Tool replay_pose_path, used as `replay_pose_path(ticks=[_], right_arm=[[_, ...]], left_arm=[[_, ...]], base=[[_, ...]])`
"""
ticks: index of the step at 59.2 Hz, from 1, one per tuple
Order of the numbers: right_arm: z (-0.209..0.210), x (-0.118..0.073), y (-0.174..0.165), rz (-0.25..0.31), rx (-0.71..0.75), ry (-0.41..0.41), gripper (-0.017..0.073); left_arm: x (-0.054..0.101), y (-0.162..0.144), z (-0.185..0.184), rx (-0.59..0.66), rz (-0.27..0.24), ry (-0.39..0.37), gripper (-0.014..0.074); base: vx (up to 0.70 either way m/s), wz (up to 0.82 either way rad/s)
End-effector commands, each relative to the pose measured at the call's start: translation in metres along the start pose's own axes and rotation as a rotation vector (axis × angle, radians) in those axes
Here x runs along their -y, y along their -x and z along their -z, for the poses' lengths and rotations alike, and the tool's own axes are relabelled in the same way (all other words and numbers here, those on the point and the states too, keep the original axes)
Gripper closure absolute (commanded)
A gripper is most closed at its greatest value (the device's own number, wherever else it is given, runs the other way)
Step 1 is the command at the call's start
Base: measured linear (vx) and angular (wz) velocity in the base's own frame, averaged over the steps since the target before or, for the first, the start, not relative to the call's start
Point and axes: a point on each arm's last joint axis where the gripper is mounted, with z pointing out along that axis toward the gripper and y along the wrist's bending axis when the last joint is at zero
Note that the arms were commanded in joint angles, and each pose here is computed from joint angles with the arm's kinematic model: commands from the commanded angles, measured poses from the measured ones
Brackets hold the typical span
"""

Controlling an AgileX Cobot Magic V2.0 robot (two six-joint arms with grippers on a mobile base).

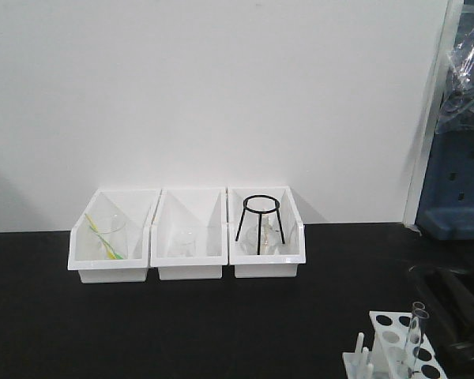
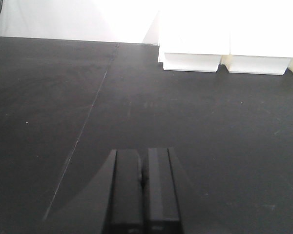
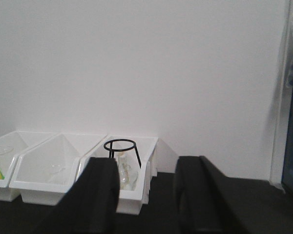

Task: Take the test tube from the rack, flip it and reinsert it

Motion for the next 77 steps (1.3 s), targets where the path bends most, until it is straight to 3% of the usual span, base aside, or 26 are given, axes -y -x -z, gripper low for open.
replay_pose_path(ticks=[1,6,14,27,53,61,65,70,71,77], right_arm=[[0.018,-0.003,0.023,0.0,0.007,-0.009,0.0393],[0.038,-0.007,0.028,0.015,-0.064,-0.025,0.0578],[0.071,-0.006,0.036,-0.001,-0.098,-0.113,0.0572],[0.108,-0.003,0.05,0.096,-0.021,-0.229,0.0571],[0.119,-0.004,0.055,0.14,0.029,-0.238,0.0571],[0.119,-0.003,0.052,-0.001,0.014,-0.25,0.0571],[0.119,-0.003,0.044,-0.036,-0.024,-0.251,0.0571],[0.121,-0.004,0.025,-0.012,-0.073,-0.232,0.0571],[0.122,-0.005,0.021,0.023,-0.083,-0.227,0.0571],[0.132,-0.007,-0.009,0.092,-0.108,-0.207,0.0571]], left_arm=[[0.002,0.008,0.001,0.097,0.003,-0.021,0.06],[0.002,0.008,0.001,0.097,0.003,-0.021,0.06],[0.002,0.008,0.001,0.097,0.003,-0.021,0.06],[0.002,0.008,0.001,0.097,0.003,-0.021,0.06],[0.002,0.008,0.001,0.097,0.003,-0.021,0.06],[0.002,0.008,0.001,0.097,0.003,-0.021,0.06],[0.002,0.008,0.001,0.097,0.003,-0.021,0.06],[0.002,0.008,0.001,0.097,0.003,-0.021,0.06],[0.002,0.008,0.001,0.097,0.003,-0.021,0.06],[0.002,0.008,0.001,0.097,0.003,-0.021,0.06]], base=[[0.0,0.0],[0.0,0.0],[0.0,0.0],[0.0,0.0],[0.0,0.0],[0.0,0.0],[0.0,0.0],[0.0,0.0],[0.0,0.0],[0.0,0.0]])
